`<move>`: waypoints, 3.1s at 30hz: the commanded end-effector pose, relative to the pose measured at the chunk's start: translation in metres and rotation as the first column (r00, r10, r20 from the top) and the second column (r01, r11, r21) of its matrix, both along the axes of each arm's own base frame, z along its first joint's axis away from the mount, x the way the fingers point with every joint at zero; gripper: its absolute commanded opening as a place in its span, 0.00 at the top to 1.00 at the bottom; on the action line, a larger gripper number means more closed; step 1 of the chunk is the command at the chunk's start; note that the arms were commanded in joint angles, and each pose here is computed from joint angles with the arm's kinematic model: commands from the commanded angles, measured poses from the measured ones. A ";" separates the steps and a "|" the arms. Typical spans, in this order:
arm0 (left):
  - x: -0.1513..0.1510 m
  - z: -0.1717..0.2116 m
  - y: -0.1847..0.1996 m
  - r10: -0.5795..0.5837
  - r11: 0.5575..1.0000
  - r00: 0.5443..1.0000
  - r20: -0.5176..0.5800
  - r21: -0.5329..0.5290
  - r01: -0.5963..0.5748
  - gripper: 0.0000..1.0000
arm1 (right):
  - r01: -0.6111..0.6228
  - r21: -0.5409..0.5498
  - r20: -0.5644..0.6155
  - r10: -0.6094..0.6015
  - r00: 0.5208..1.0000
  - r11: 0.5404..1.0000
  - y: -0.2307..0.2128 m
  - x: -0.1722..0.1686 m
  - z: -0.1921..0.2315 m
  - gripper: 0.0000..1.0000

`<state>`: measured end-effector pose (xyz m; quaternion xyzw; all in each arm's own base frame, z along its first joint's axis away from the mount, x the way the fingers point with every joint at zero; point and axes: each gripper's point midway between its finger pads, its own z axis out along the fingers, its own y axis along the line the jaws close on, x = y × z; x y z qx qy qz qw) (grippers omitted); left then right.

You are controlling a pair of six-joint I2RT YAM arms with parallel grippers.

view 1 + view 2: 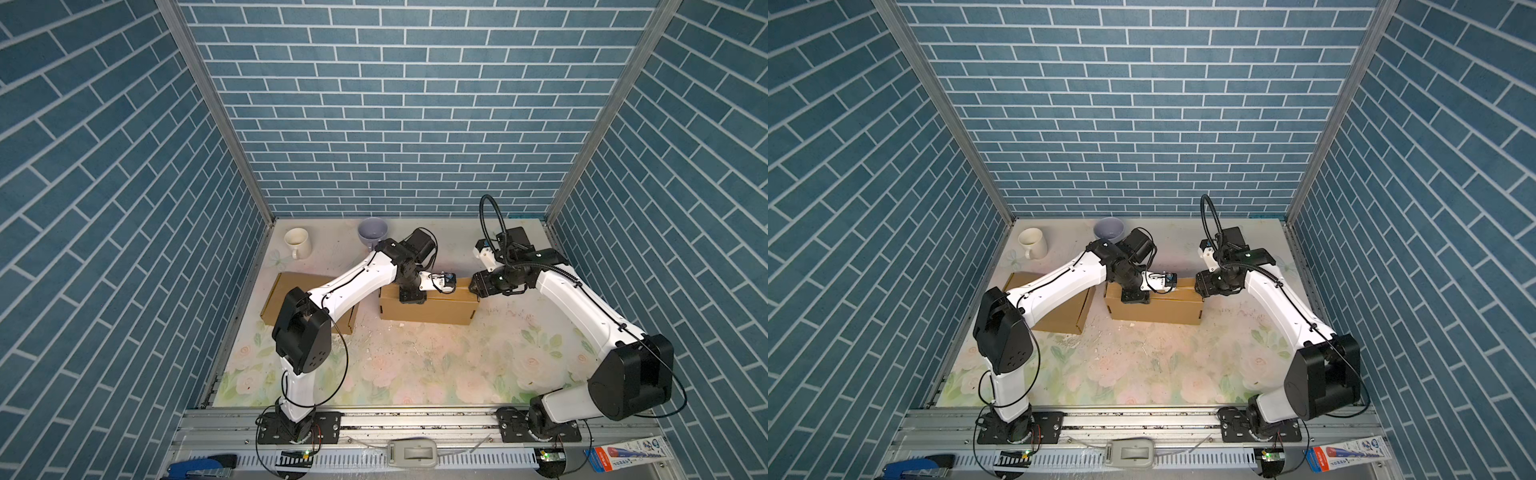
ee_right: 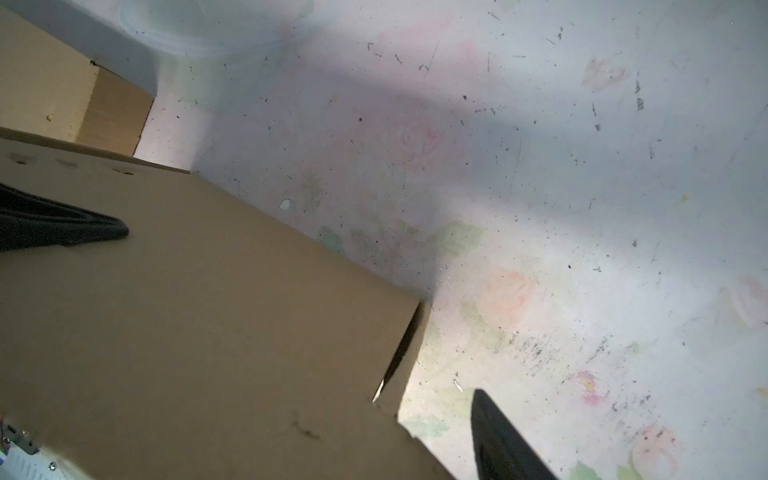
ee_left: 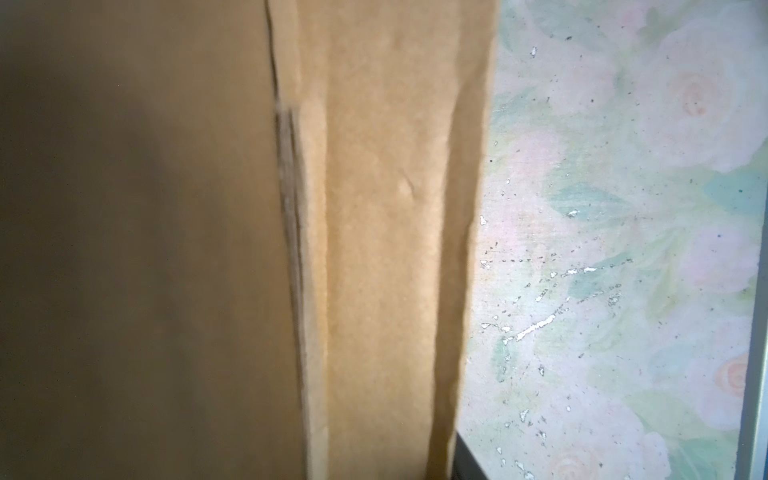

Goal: Fold the paper box

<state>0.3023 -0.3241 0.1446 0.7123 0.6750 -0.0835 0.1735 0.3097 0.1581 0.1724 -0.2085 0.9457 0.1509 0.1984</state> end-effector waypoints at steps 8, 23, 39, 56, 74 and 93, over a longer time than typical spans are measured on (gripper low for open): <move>-0.008 -0.047 0.007 -0.021 0.996 0.996 -0.092 0.084 0.029 0.67 | -0.142 -0.089 0.093 0.150 0.984 0.986 -0.010 -0.010 0.030 0.40; -0.008 -0.051 0.008 -0.015 0.996 0.994 -0.104 0.086 0.024 0.69 | -0.115 -0.096 0.058 0.120 0.991 0.989 -0.008 -0.008 0.033 0.77; -0.010 -0.055 0.007 -0.011 0.996 0.993 -0.120 0.082 0.021 0.71 | 0.056 0.052 0.035 -0.057 0.998 0.997 0.001 -0.009 0.046 0.85; -0.010 -0.057 0.009 -0.005 0.997 0.992 -0.124 0.081 0.015 0.72 | 0.123 0.088 0.004 -0.124 0.992 0.988 0.005 -0.007 0.036 1.00; -0.009 -0.055 0.008 0.017 0.997 0.993 -0.118 0.075 -0.008 0.71 | 0.277 0.089 -0.019 -0.277 0.961 0.957 -0.010 -0.012 -0.016 1.00; -0.006 -0.050 0.010 0.029 0.996 0.994 -0.105 0.082 -0.020 0.67 | 0.257 -0.083 0.023 -0.256 0.966 0.963 -0.036 -0.018 -0.026 1.00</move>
